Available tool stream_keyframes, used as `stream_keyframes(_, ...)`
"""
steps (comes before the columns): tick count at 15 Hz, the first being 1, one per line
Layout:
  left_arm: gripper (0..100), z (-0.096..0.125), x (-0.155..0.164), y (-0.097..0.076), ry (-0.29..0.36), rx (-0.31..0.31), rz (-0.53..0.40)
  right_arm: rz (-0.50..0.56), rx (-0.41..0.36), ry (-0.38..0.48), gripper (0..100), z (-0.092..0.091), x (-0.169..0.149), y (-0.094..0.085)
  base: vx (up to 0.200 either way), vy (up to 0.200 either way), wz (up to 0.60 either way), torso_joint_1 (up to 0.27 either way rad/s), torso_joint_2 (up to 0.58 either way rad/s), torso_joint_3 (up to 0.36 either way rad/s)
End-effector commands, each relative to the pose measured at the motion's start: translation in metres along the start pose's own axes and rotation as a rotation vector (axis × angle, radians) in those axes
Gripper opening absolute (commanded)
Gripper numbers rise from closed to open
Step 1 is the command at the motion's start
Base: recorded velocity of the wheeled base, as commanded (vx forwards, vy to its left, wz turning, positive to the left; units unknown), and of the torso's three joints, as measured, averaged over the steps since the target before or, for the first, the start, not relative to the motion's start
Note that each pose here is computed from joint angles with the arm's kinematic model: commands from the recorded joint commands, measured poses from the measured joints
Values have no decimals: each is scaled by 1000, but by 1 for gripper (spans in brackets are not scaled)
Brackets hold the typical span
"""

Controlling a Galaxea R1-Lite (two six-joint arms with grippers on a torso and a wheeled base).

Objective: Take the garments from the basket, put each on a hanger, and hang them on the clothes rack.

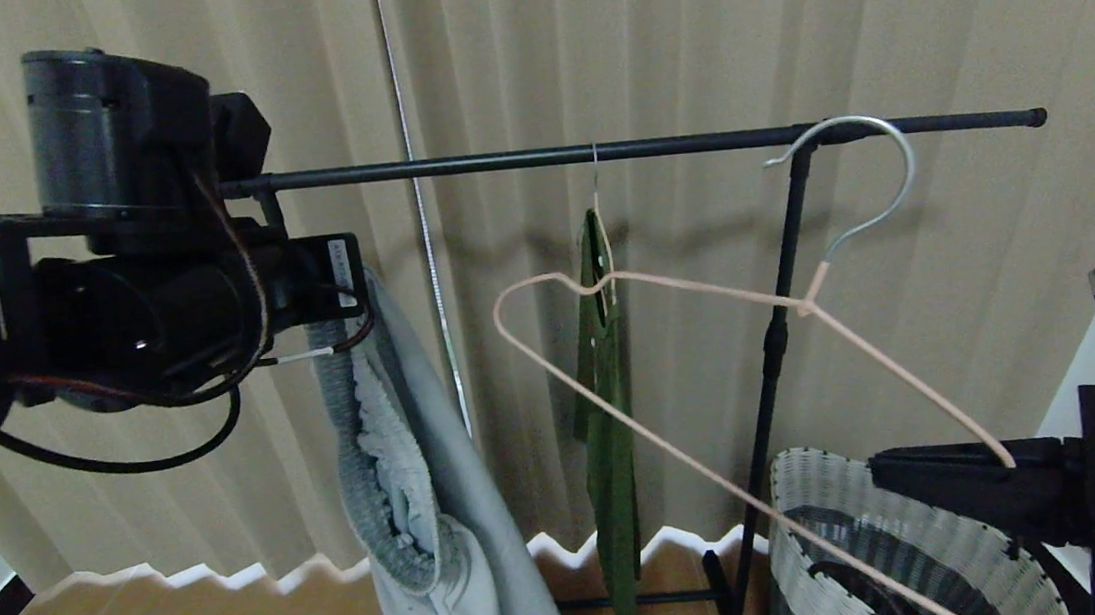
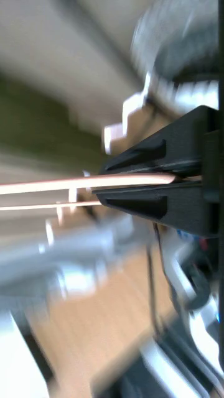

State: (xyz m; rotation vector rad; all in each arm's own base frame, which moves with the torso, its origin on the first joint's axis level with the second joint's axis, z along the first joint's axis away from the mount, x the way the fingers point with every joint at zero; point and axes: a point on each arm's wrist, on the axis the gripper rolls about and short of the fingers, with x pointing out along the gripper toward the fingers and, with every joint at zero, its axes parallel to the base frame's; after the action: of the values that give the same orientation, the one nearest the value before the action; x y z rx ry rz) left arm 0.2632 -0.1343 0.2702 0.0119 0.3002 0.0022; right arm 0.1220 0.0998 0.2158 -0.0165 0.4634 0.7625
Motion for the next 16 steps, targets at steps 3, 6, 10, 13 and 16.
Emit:
stream_keyframes(3,0,-8,36,-31,30,-44,31,99,-17,39,0,2,18,9,0,0,0,0,0,0)
stream_keyframes(6,0,-8,42,-44,25,-55,32,112,-27,41,0,4,25,12,0,0,0,0,0,0)
stream_keyframes(10,0,-12,43,-53,29,-35,45,100,-20,92,0,4,50,10,0,0,0,0,0,0)
stream_keyframes(13,0,-10,33,-48,64,17,52,0,-1,106,0,8,82,5,0,0,0,0,0,0)
stream_keyframes(16,0,-5,26,-43,91,37,68,-72,108,84,0,22,102,4,0,0,0,0,0,0)
